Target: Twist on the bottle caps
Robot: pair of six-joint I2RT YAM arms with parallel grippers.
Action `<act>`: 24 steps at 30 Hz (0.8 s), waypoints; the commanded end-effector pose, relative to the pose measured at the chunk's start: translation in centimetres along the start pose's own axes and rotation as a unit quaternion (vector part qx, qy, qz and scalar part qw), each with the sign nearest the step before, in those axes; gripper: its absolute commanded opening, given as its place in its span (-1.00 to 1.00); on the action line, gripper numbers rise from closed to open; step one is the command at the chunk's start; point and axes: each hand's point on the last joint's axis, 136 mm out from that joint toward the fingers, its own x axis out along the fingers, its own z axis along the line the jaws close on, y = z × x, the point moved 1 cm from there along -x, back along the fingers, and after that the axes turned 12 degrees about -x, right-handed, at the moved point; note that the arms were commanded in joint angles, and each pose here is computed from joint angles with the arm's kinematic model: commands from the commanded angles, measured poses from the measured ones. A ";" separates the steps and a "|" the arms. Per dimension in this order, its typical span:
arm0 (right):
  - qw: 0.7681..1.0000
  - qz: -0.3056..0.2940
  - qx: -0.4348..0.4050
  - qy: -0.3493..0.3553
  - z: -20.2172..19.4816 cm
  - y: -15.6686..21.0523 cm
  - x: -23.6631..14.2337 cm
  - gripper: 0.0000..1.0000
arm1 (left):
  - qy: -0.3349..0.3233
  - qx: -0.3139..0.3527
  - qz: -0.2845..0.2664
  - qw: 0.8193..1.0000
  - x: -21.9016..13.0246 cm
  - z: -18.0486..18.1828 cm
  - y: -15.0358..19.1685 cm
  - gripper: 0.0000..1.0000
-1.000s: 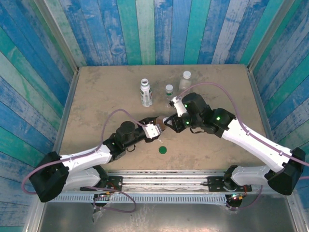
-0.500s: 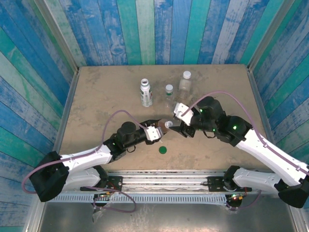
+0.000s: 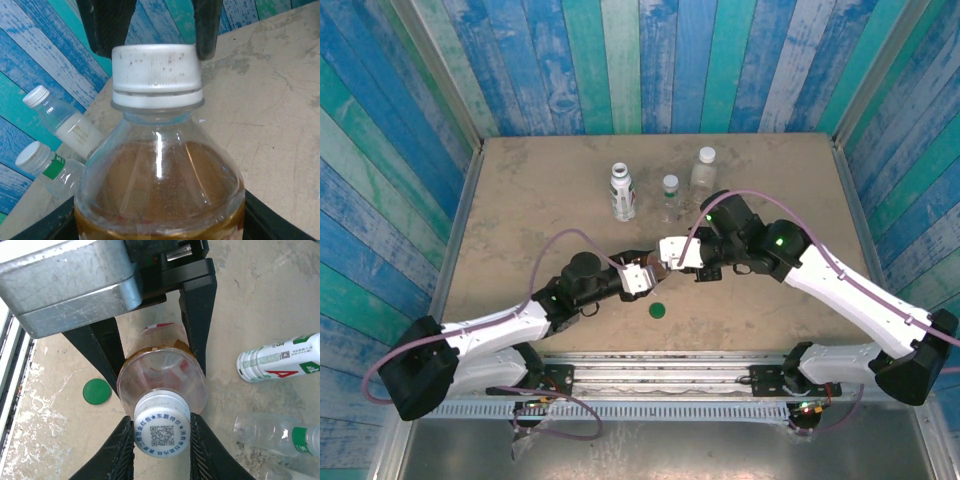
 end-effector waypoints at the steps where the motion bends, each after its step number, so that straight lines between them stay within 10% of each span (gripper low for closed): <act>1: 1.000 -0.003 0.005 -0.004 0.0 -0.1 0.0 -0.55 | 0.008 0.008 -0.024 1.000 -0.4 -0.3 -1.3 -0.05; 8: 1.000 0.005 0.012 -0.007 -0.1 0.3 0.7 -0.22 | 0.009 0.007 -0.026 1.000 -0.6 -0.3 -1.4 -0.05; 18: 0.985 -0.001 0.166 0.043 -1.9 -0.1 -0.2 -0.99 | -0.001 0.004 -0.029 1.000 -0.6 0.1 -1.6 -0.05; 24: 0.792 -0.014 0.599 0.116 -4.3 1.7 0.6 -0.99 | -0.019 0.003 -0.024 1.000 -0.3 0.7 -1.4 -0.05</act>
